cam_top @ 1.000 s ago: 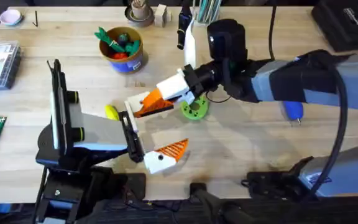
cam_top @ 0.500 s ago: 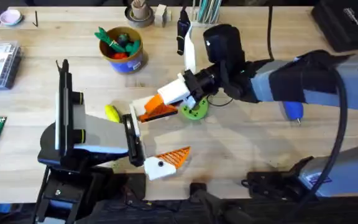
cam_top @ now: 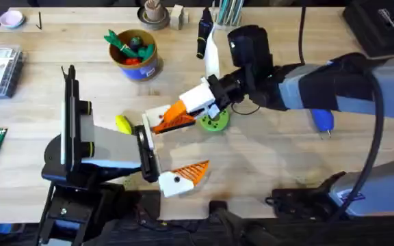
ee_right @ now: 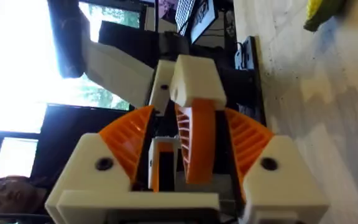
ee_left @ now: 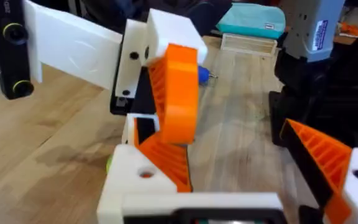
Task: Pick up the gripper from the table and insert it into the empty holder that is missing its gripper. Then pick up a screw, insert it into the mounting hole, and use the screwdriver to tighten it. Finally, clean up the table by picking up the vegetable and placing it into the bucket.
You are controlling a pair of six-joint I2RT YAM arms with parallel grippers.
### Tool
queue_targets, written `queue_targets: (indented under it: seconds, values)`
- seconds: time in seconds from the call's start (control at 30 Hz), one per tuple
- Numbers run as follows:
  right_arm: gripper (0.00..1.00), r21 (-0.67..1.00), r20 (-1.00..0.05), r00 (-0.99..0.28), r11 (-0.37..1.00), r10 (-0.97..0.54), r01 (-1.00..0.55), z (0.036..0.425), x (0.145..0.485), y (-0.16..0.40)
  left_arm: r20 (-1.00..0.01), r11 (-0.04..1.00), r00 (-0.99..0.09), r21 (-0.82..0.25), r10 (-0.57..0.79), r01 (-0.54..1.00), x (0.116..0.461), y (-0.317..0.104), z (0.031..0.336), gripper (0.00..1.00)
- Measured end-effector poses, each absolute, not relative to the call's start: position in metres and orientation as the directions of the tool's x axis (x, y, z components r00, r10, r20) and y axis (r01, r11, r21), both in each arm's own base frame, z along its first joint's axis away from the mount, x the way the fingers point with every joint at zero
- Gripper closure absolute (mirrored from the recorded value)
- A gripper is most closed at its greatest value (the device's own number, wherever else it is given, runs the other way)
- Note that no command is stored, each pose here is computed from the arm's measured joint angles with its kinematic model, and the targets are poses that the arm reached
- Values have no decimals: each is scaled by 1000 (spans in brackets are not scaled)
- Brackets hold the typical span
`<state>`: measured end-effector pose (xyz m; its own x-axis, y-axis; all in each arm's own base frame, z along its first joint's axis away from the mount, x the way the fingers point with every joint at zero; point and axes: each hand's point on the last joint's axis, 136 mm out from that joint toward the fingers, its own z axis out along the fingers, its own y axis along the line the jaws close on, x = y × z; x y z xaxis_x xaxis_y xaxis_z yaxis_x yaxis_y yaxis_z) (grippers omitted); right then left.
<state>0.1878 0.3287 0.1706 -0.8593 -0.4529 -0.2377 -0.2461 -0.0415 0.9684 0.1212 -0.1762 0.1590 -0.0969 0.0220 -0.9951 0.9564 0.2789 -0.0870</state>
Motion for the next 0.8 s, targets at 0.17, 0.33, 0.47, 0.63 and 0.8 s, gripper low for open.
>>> queue_targets:
  seconds: [0.17, 0.33, 0.47, 0.63, 0.8]
  values:
    - [322, 968, -240, -866, -42, -439, -247, 171, 194, 324, -995, 300, -94, -83, 22, 950, 125, -175, 159, 8]
    - [322, 968, -239, -875, -37, -421, -247, 171, 201, 320, -996, 339, -88, -76, 22, 938, 132, -173, 159, 8]
    - [323, 969, -235, -882, -31, -408, -244, 171, 205, 317, -996, 370, -83, -69, 21, 926, 137, -171, 160, 8]
    - [376, 971, -226, -887, -24, -403, -236, 170, 207, 315, -997, 391, -80, -65, 21, 918, 141, -169, 160, 8]
    - [536, 971, -228, -886, -25, -403, -238, 170, 207, 315, -996, 401, -81, -66, 20, 914, 142, -169, 160, 8]
